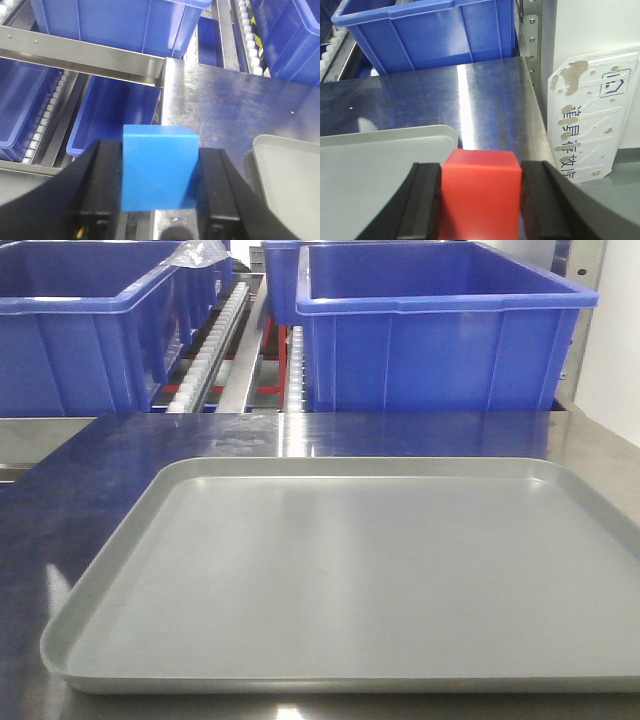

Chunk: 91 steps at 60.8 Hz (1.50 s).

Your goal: Sort and place red and blue blocks on shelf

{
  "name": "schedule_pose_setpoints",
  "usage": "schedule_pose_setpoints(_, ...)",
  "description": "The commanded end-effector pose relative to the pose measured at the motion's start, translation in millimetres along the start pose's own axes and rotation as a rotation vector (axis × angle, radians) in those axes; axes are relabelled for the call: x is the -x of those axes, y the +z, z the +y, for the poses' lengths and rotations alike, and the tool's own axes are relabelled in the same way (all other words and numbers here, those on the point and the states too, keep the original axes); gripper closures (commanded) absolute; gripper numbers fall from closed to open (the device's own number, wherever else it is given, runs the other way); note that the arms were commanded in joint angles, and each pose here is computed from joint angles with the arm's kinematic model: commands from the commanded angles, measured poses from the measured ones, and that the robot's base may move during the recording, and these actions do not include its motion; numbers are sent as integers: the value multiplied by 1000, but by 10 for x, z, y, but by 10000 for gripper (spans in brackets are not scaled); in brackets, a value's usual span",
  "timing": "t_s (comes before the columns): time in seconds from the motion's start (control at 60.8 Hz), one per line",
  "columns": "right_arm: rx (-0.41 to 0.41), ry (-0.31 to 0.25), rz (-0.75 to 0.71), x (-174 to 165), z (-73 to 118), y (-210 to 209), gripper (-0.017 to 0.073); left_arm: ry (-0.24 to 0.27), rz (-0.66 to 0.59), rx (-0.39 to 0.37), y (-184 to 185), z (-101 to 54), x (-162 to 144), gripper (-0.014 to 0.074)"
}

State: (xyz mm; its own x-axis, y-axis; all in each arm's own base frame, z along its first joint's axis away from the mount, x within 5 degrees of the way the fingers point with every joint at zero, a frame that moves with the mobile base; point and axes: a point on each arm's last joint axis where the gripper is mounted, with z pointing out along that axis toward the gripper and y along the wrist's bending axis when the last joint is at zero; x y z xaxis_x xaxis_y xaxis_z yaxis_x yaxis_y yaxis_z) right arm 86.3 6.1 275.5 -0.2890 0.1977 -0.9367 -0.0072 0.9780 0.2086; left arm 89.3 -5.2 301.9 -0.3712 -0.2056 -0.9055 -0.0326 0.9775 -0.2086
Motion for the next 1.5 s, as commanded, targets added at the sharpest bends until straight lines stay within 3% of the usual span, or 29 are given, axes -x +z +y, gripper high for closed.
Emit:
schedule_pose_setpoints(0.0,13,-9,-111,162,26,-31,492,8,-101,-40,-40,-50,152,471)
schedule_pose_setpoints(1.481,13,-9,-111,162,26,-31,492,8,-101,-40,-40,-50,152,471)
